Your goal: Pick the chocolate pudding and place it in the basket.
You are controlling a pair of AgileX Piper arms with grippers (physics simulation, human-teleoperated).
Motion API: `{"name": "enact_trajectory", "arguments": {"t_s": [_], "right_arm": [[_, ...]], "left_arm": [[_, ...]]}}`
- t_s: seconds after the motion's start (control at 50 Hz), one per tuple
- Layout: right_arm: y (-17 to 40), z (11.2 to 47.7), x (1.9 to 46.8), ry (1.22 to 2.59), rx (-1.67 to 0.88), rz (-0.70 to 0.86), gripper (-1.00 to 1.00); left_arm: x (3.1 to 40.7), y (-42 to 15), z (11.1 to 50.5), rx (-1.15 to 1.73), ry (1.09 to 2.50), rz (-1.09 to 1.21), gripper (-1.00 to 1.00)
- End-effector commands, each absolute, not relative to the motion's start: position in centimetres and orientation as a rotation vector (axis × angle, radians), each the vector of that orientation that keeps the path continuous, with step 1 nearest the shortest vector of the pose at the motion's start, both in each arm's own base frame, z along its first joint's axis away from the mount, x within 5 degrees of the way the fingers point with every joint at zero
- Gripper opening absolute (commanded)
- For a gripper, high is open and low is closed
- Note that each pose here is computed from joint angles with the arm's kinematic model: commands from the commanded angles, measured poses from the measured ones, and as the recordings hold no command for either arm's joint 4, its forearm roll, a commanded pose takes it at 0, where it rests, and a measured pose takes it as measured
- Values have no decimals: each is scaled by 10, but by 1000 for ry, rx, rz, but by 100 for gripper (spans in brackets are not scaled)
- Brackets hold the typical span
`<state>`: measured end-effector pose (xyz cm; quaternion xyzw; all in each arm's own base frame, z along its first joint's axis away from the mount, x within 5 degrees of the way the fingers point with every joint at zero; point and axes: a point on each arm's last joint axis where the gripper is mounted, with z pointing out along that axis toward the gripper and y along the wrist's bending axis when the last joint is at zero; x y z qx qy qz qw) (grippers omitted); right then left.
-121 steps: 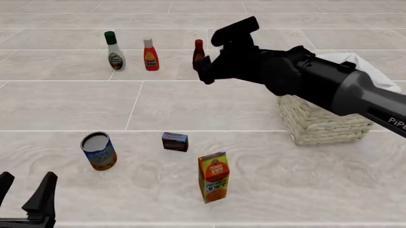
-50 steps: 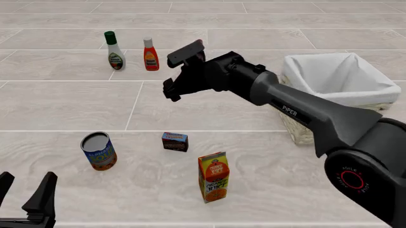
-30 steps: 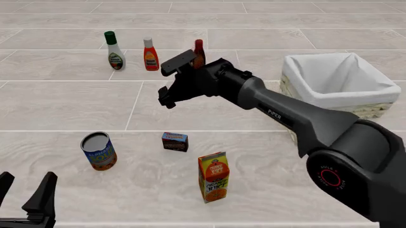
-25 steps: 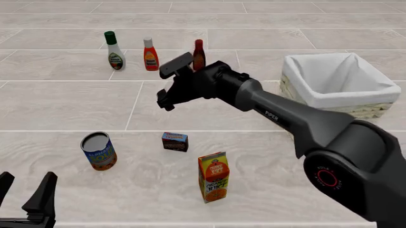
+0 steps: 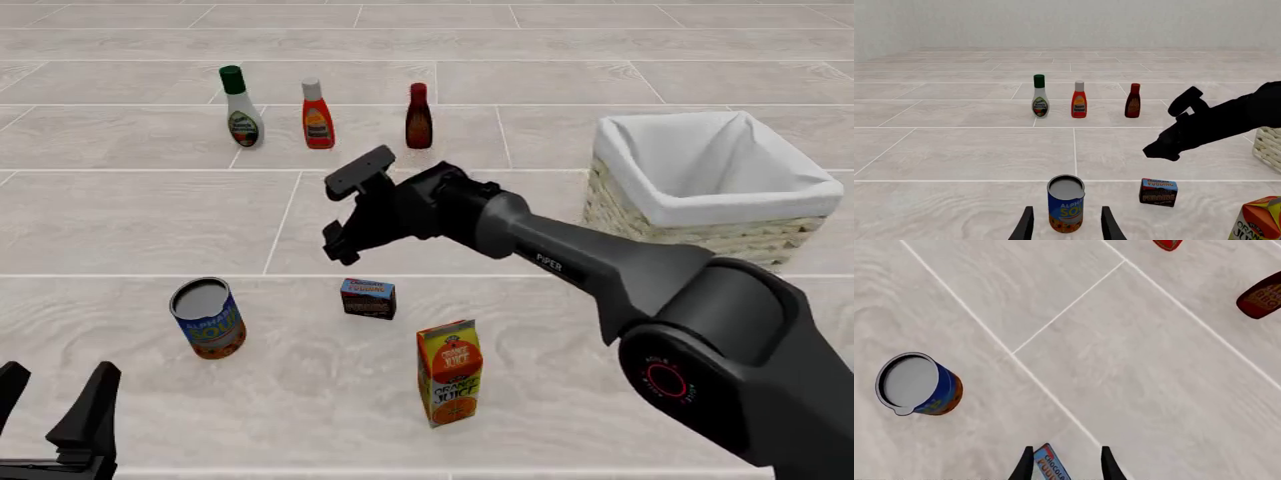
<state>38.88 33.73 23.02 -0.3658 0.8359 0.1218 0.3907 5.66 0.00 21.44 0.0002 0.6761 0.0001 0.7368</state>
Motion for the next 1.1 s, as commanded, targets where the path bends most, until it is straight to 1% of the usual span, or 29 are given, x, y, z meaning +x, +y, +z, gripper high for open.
{"name": "enact_trajectory", "arguments": {"t_s": [0.02, 0.56, 1.1], "right_arm": [[339, 215, 387, 2145, -941, 306, 100], [337, 183, 379, 2185, -958, 302, 100], [331, 163, 380, 2217, -955, 289, 100]], "left_arm": [[57, 0, 214, 1, 1485, 0, 100], [57, 0, 214, 1, 1485, 1, 100], [57, 0, 214, 1, 1485, 1, 100]]}}
